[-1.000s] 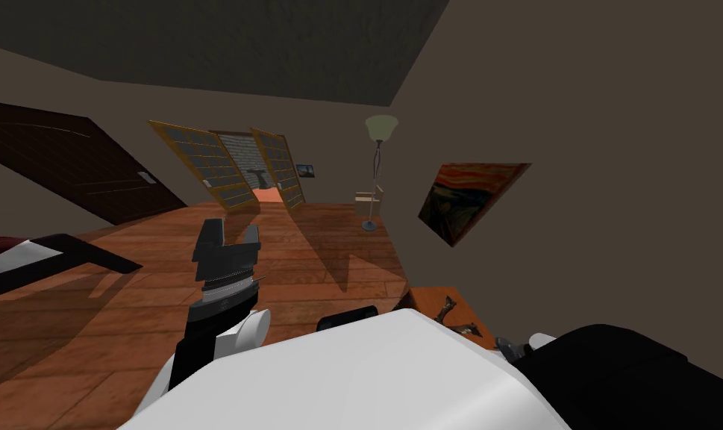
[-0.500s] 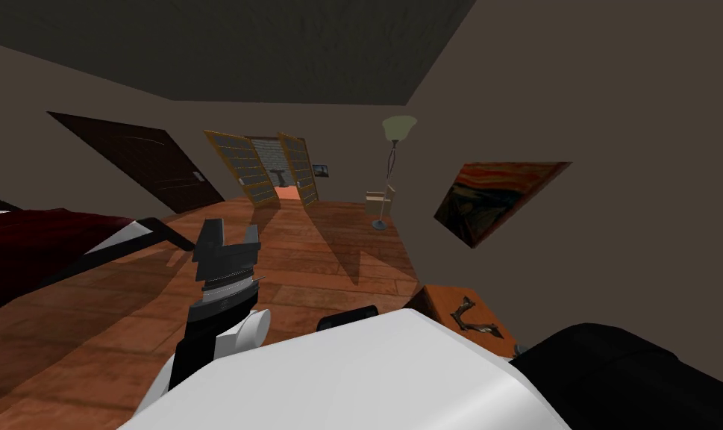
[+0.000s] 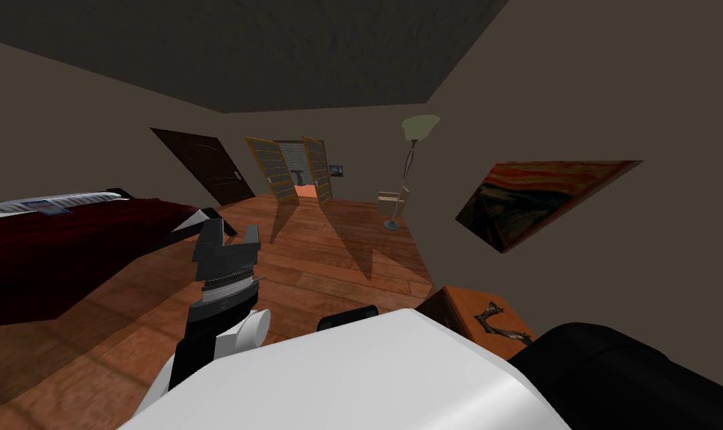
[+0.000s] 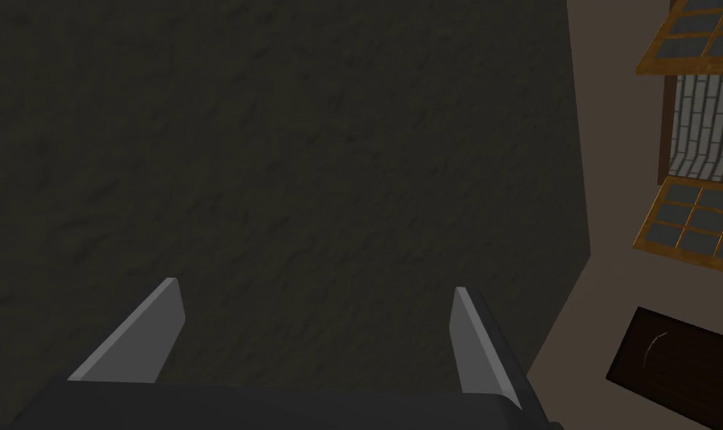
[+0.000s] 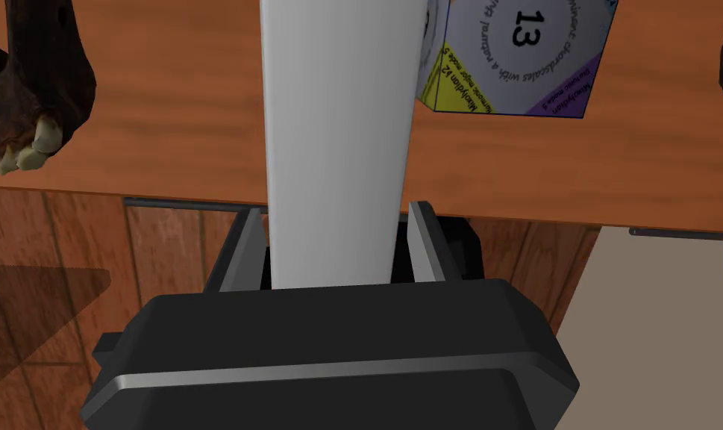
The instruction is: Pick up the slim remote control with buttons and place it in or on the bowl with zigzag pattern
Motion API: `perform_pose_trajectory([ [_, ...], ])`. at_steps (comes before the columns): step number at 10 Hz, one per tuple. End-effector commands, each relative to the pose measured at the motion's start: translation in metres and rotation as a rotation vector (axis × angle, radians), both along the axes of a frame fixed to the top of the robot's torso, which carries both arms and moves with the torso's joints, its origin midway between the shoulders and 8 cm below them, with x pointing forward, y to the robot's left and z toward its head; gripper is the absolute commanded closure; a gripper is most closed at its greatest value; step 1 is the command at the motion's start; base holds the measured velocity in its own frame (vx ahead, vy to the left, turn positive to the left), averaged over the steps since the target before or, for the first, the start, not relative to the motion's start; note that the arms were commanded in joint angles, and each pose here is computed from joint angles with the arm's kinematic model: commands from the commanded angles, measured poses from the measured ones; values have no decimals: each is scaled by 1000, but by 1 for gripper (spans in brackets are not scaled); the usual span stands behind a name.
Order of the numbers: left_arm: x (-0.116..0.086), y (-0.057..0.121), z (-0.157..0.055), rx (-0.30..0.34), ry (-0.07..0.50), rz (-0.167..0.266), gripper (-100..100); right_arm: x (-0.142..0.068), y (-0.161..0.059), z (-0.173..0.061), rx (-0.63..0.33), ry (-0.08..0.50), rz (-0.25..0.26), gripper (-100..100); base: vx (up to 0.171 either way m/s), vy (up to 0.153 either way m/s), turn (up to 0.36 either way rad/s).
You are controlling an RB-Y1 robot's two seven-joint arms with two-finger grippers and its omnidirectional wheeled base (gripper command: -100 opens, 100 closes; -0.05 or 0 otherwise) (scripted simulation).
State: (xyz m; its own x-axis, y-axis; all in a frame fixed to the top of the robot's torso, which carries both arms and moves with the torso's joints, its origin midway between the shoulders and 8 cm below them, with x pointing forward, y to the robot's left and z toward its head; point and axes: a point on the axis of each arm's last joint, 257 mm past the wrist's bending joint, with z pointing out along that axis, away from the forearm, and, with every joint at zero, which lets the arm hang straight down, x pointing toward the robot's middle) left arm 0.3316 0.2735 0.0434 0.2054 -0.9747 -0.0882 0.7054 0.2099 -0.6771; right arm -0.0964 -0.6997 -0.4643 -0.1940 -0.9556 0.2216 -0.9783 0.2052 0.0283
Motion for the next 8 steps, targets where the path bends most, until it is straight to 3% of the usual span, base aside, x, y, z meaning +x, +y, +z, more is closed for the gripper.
perform_pose_trajectory([
  [1,0,0,0,0,0,0,0,-6,1,4,11,11,16,100,-77,237,104],
  [4,0,0,0,0,0,0,0,-2,-8,18,13,20,47,100,-86,102,-70],
  [8,0,0,0,1,0,0,0,29,-12,31,41,5,99,100,-99,2,-307],
])
